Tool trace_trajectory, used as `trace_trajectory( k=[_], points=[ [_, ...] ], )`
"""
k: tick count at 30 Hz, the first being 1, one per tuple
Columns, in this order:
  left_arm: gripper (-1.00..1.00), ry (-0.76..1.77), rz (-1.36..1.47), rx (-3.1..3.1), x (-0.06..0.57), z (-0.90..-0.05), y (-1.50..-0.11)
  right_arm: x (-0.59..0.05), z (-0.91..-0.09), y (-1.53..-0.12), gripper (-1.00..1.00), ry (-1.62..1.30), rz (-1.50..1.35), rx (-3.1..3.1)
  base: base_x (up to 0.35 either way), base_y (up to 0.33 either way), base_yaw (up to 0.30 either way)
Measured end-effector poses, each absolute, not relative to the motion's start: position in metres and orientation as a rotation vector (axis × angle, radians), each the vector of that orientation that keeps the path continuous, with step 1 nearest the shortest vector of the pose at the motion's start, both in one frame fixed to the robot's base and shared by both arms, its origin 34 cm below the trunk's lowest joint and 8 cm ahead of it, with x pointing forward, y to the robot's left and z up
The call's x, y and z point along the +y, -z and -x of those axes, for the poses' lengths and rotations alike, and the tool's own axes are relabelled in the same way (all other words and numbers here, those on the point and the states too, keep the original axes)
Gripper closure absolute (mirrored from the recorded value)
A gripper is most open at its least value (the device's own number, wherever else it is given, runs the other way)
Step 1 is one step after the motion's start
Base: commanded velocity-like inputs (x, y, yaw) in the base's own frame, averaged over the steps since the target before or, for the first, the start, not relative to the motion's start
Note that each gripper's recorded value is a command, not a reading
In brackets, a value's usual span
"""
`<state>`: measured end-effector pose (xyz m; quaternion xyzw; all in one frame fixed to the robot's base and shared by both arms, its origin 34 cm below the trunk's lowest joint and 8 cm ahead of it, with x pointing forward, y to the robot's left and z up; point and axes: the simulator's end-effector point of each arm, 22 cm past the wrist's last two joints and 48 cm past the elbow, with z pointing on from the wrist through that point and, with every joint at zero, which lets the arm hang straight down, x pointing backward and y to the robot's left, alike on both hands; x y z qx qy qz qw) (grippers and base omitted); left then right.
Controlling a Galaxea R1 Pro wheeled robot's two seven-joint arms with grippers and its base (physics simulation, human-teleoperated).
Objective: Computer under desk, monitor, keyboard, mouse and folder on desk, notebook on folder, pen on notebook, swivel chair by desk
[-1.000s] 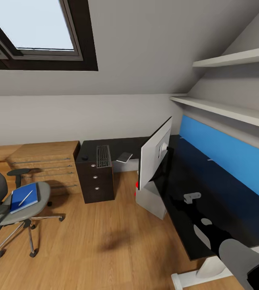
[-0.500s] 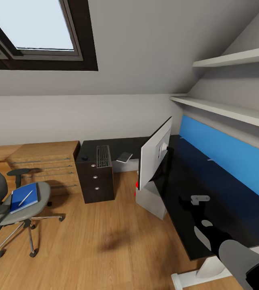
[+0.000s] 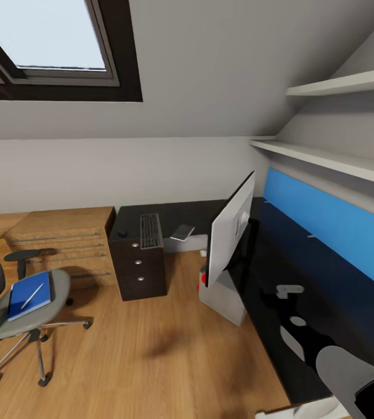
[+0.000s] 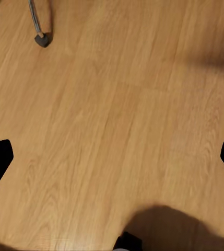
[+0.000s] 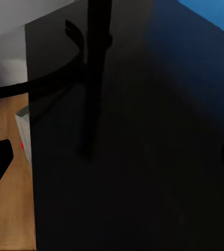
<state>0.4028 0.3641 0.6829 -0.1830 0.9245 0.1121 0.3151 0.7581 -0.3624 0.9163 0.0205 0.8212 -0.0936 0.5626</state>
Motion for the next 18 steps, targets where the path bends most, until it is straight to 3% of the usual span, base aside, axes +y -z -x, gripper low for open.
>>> trace_trajectory(
  k=[9, 18],
  points=[
    [-1.0, -0.295, 0.481, 2.432, 0.364, -0.404, -0.683, -0.374, -0.748, -0.894, -1.0, 0.276, -0.066, 2.076, 0.061, 0.208, 0.0],
    [-1.0, -0.293, 0.48, 2.432, 0.364, -0.404, -0.683, -0.415, -0.756, -0.915, -1.0, 0.25, -0.374, 2.044, 0.007, 0.021, 0.0]
  ],
)
